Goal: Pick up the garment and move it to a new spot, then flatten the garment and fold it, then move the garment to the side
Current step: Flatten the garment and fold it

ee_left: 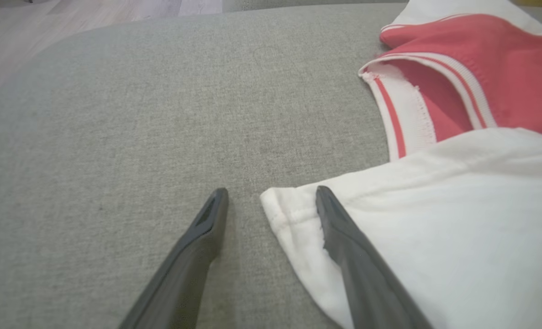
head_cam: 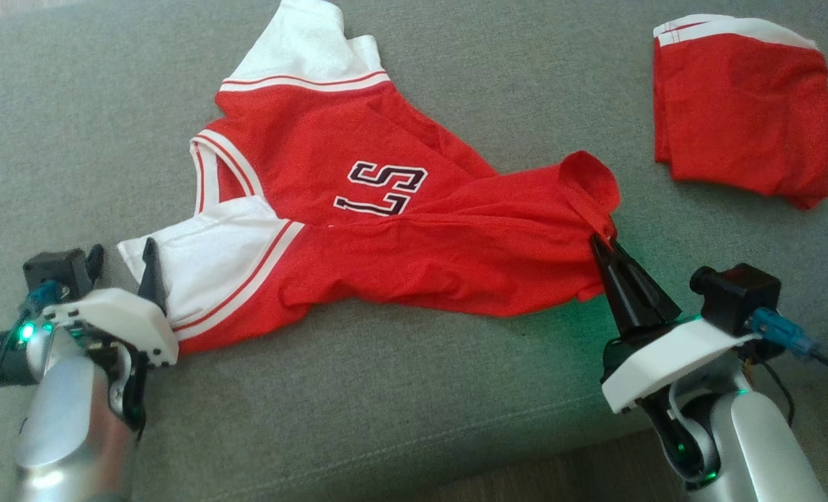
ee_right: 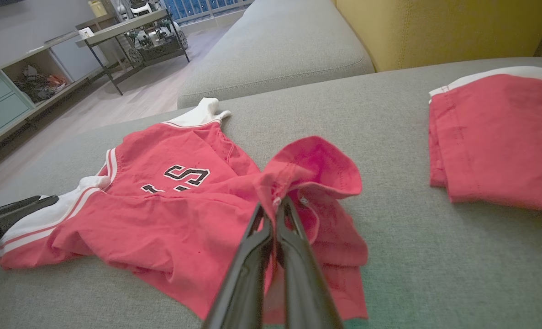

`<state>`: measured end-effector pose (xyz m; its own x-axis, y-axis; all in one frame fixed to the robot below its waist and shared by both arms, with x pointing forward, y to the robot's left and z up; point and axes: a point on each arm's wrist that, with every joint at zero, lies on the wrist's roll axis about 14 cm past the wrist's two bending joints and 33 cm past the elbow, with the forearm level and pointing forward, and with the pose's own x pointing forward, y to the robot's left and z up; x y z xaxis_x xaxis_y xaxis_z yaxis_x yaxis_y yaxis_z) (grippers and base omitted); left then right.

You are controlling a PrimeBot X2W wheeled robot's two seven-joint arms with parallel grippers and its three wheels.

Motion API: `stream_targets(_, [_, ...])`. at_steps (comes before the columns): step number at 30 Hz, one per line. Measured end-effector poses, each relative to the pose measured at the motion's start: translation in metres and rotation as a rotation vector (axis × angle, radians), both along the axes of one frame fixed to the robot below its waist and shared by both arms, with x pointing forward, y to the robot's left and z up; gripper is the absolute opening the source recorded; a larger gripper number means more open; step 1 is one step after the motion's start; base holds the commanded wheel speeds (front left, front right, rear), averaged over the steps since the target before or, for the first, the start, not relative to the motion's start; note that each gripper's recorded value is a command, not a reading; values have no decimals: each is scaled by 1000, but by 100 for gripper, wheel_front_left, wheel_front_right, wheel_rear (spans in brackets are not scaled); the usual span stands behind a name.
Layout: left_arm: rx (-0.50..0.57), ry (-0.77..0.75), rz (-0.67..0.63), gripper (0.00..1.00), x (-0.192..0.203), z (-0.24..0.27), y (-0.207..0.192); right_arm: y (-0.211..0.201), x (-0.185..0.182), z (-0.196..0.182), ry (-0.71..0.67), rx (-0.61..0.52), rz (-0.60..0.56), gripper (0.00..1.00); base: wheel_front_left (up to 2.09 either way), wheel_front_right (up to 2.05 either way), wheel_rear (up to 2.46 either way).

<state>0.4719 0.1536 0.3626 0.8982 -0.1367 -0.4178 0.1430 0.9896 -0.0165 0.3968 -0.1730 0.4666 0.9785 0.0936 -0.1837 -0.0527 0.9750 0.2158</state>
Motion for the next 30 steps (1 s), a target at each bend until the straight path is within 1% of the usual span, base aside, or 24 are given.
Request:
stream_targets(7, [5, 7, 8, 100, 5, -1, 4, 2, 1, -2, 6, 2, 6, 0, 0, 0, 0])
stream_targets(13, [2, 29, -11, 100, 6, -5, 0, 3, 2, -5, 12, -7, 12, 0, 0, 0, 0])
stream_targets(14, [-5, 31, -15, 80, 7, -5, -1, 4, 2, -5, 12, -7, 13, 0, 0, 0, 0])
stream_targets(15, [-8, 34, -14, 57, 7, -5, -1, 4, 2, -5, 12, -7, 13, 0, 0, 0, 0])
stream_targets(16, [-16, 37, -13, 40, 7, -5, -2, 4, 2, -5, 12, -7, 14, 0, 0, 0, 0])
stream_targets(17, [-28, 43, -13, 0, 7, -6, -3, 4, 2, -5, 13, -12, 15, 0, 0, 0, 0])
stream_targets(21, [-53, 43, 5, 0, 4, -3, 0, 2, 3, -3, 8, -28, 13, 0, 0, 0, 0])
stream_targets(24, [-63, 12, 20, 0, 3, 5, 5, 3, 4, 1, -6, -27, 15, 0, 0, 0, 0])
stream_targets(27, [-82, -51, 42, 0, 4, 21, 11, 4, 6, 6, -22, -25, 17, 0, 0, 0, 0])
stream_targets(30, [-116, -154, 42, 0, 6, 50, 8, 5, 8, 14, -46, -32, 21, 0, 0, 0, 0])
